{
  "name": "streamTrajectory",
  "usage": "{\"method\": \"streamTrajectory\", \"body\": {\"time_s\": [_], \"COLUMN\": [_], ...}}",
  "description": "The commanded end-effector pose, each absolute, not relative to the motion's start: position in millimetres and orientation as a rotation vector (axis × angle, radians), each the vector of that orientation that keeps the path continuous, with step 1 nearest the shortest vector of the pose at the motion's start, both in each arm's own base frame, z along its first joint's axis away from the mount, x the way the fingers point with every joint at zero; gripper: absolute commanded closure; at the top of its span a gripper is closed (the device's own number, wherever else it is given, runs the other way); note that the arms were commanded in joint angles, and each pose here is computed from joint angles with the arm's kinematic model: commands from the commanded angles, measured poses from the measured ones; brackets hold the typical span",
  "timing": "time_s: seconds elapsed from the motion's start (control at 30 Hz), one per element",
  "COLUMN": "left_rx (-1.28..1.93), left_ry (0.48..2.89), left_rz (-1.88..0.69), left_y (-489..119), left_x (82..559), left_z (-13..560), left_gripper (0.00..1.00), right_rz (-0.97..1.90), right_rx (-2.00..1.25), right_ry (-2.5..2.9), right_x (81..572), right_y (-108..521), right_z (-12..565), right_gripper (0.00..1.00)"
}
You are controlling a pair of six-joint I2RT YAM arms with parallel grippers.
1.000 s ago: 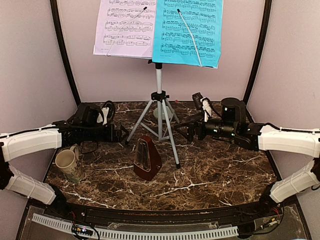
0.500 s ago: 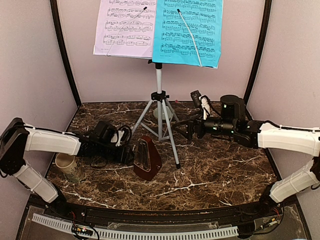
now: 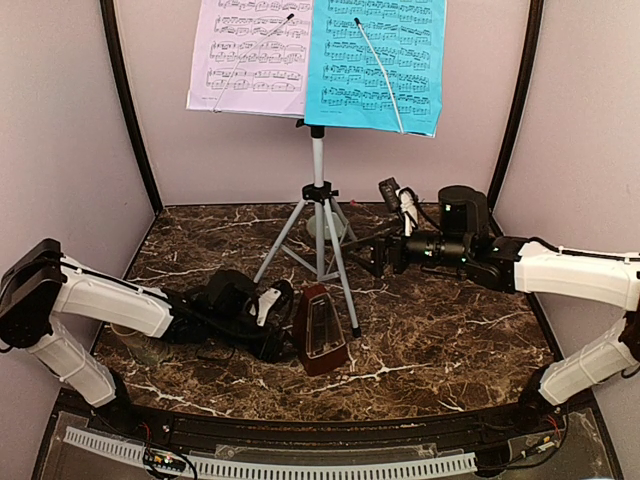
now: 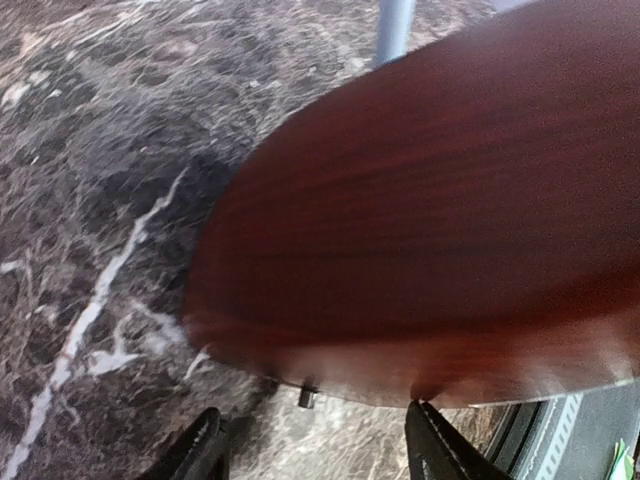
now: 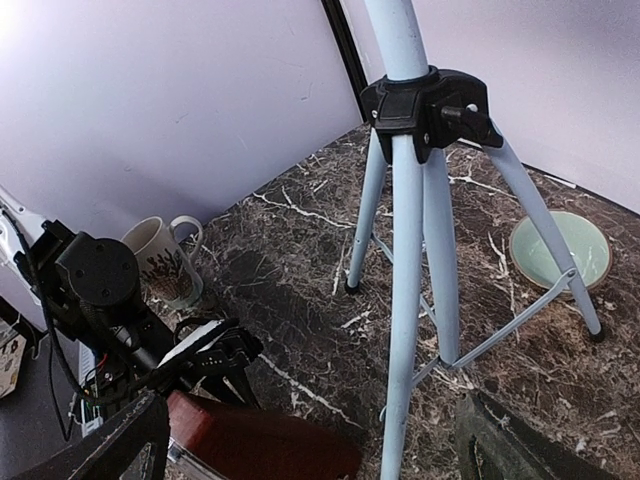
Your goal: Set up the instrument practice props
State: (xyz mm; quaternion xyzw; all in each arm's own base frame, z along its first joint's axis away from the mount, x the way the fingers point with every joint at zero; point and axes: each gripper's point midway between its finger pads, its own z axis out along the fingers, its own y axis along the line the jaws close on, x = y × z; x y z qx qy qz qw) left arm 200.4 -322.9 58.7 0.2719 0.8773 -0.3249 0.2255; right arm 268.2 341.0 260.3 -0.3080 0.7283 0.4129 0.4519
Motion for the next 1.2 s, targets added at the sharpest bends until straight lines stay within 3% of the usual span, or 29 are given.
{"method": "streamTrajectory", "body": {"time_s": [0.0, 0.23, 0.97, 1.17], "left_rx": [0.793, 0.714, 0.531, 0.564], "left_ry": [2.285, 2.073, 2.094, 2.08], "left_rz": [-0.967, -0.929, -0.778, -0.75], "left_y": [-328, -295, -267, -263], "left_x": [197, 198, 217, 216], "left_z": [77, 96, 90, 89], "left_gripper": [0.37, 0.38, 0.35, 0.35], "right_rz": [1.051, 1.009, 0.599, 0.577], "right_rx": [-0.748, -0.672, -0.274, -0.283], "right_ry": [1.787, 1.87, 2.223, 2.257], "right_x": [271, 275, 230, 226], "right_y": [344, 352, 405, 414], "right_z": [271, 267, 198, 177], "right_gripper": [0.0, 0.0, 0.0, 0.08]}}
